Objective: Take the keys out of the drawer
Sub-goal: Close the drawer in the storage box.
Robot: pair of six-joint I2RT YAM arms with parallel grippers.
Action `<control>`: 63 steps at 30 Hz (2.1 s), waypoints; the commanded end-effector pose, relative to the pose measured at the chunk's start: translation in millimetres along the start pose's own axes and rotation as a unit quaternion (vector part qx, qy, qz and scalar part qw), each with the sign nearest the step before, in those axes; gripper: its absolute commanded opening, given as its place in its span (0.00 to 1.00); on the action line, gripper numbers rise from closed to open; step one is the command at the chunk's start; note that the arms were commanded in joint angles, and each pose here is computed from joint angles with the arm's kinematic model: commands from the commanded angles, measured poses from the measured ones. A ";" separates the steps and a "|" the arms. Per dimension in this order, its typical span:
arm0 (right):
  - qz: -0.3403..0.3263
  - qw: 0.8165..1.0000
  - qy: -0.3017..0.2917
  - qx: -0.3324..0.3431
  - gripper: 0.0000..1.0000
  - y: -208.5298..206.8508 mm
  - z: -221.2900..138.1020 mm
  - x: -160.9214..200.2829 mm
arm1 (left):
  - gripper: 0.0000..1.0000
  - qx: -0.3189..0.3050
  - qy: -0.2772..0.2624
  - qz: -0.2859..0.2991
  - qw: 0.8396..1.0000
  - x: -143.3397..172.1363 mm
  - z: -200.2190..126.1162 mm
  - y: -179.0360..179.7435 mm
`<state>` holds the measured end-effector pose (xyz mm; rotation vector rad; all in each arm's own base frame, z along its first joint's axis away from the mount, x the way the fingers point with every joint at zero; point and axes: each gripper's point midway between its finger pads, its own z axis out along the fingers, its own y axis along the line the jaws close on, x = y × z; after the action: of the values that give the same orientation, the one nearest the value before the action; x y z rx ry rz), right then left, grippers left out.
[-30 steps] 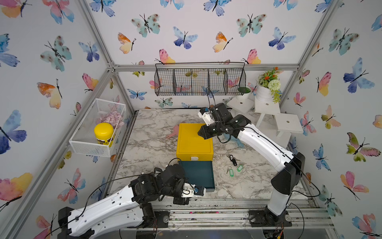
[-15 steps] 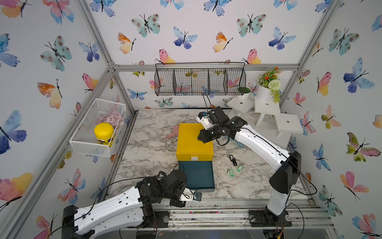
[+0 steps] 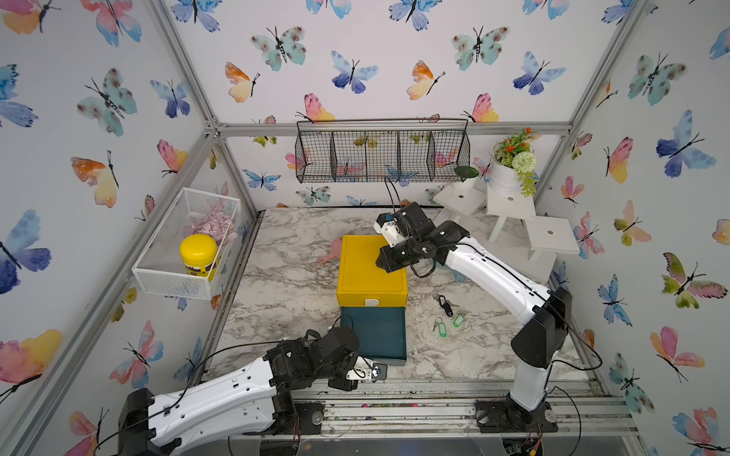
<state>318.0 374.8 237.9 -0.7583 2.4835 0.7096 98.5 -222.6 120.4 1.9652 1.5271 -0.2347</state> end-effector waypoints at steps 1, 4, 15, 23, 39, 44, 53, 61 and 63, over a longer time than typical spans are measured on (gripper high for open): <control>0.025 0.995 0.082 0.041 0.16 -20.1 24.1 40.6 | 0.00 -0.058 -0.016 -0.014 0.998 -7.8 -0.7 23.9; 0.026 0.995 0.085 0.039 0.16 -19.3 24.9 42.8 | 0.00 -0.067 -0.026 -0.020 0.997 -13.0 0.4 28.8; 0.030 0.995 0.093 0.037 0.16 -20.1 26.7 50.0 | 0.00 -0.139 -0.028 -0.066 0.988 -12.2 10.9 59.8; 0.033 0.995 0.088 0.032 0.15 -18.2 26.7 49.3 | 0.00 -0.189 -0.032 -0.118 0.974 -4.0 9.9 89.8; 0.034 0.995 0.083 0.032 0.11 -16.7 25.7 46.4 | 0.24 -0.267 -0.026 -0.175 0.947 12.3 18.0 131.2; 0.034 0.996 0.082 0.031 0.11 -16.3 26.4 45.3 | 0.27 -0.292 -0.013 -0.185 0.938 20.6 19.0 137.9; 0.029 0.996 0.082 0.028 0.11 -15.6 28.3 43.2 | 0.30 -0.308 -0.015 -0.196 0.931 22.3 11.3 143.3; 0.025 0.996 0.081 0.023 0.11 -14.0 32.2 41.9 | 0.44 -0.166 -0.148 -0.058 0.973 -12.6 -0.4 65.3; 0.025 0.996 0.083 0.020 0.11 -13.8 33.8 42.2 | 0.50 -0.153 -0.168 -0.039 0.973 -11.2 3.1 51.2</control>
<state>317.7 379.0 236.5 -0.7359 2.4825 0.7358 177.2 -233.6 166.1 1.3595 1.4408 -0.2018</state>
